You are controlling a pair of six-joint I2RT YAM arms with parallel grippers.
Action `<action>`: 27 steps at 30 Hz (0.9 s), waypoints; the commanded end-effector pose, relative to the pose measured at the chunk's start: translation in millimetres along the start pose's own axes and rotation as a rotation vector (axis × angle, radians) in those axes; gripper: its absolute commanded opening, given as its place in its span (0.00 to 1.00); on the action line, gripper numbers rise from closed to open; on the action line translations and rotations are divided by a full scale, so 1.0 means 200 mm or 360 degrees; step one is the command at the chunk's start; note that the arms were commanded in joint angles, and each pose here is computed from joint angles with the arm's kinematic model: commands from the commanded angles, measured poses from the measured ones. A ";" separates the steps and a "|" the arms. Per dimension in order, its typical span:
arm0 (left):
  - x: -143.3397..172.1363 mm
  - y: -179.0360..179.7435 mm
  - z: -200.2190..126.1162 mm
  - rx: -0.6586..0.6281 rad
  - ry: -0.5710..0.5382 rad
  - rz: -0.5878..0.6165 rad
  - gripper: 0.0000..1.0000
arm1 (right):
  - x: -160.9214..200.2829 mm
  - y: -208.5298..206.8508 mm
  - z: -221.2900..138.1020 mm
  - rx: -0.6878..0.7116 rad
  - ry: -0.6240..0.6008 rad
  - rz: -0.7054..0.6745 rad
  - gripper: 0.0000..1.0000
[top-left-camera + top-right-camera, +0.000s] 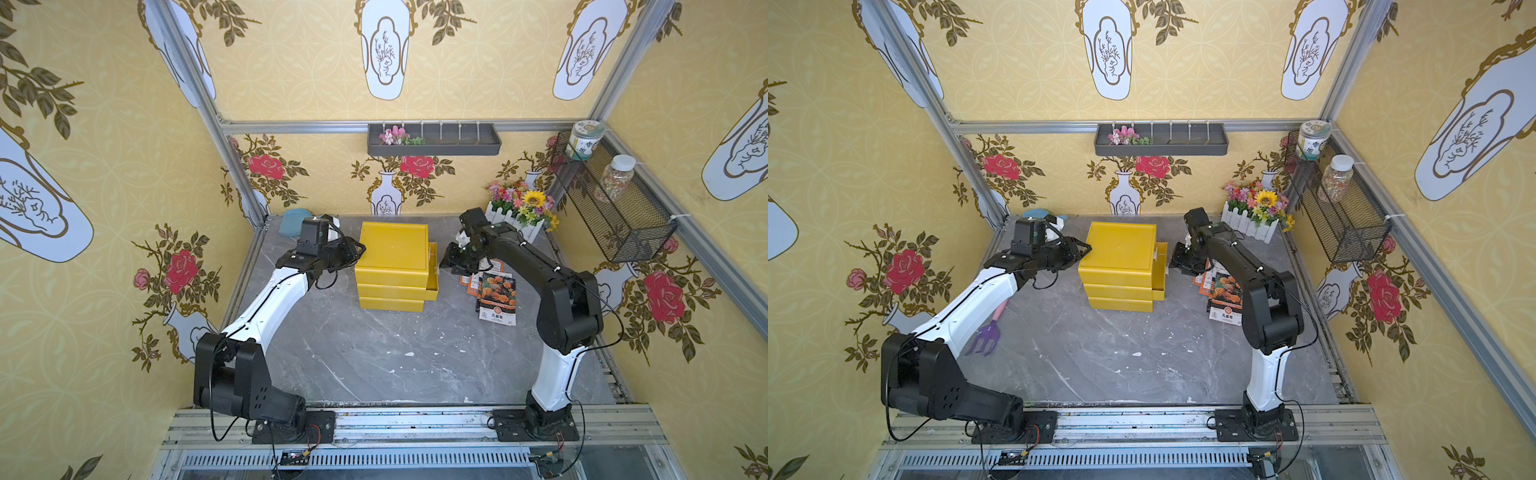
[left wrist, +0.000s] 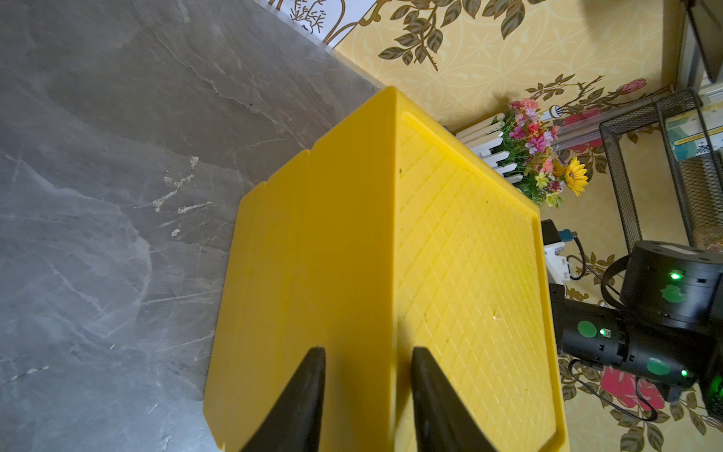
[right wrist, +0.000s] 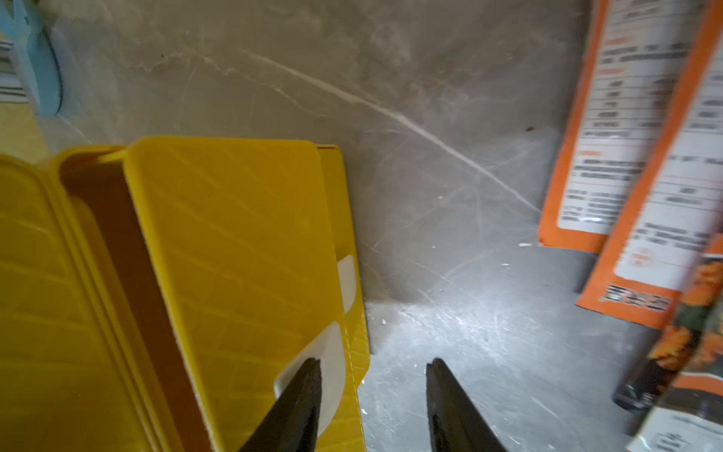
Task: Take the seed bags out of the drawer
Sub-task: Close the drawer in the storage box.
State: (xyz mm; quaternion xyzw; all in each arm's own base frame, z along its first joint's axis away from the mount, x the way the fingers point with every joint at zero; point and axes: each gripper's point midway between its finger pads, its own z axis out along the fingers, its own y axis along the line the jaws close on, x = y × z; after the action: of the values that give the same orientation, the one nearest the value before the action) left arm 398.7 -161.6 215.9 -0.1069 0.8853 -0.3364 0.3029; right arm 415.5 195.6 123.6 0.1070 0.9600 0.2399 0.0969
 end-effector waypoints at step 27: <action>0.13 0.33 -0.09 -0.0298 0.0123 -0.0116 0.40 | 0.05 0.20 0.05 -0.0179 0.0003 0.0000 0.48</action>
State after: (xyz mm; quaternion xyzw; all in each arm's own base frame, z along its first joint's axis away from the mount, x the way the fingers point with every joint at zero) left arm 397.8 -119.6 213.2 -0.1352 0.8842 -0.3036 0.3281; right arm 412.0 241.5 126.9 0.1040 0.9491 0.2855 0.0826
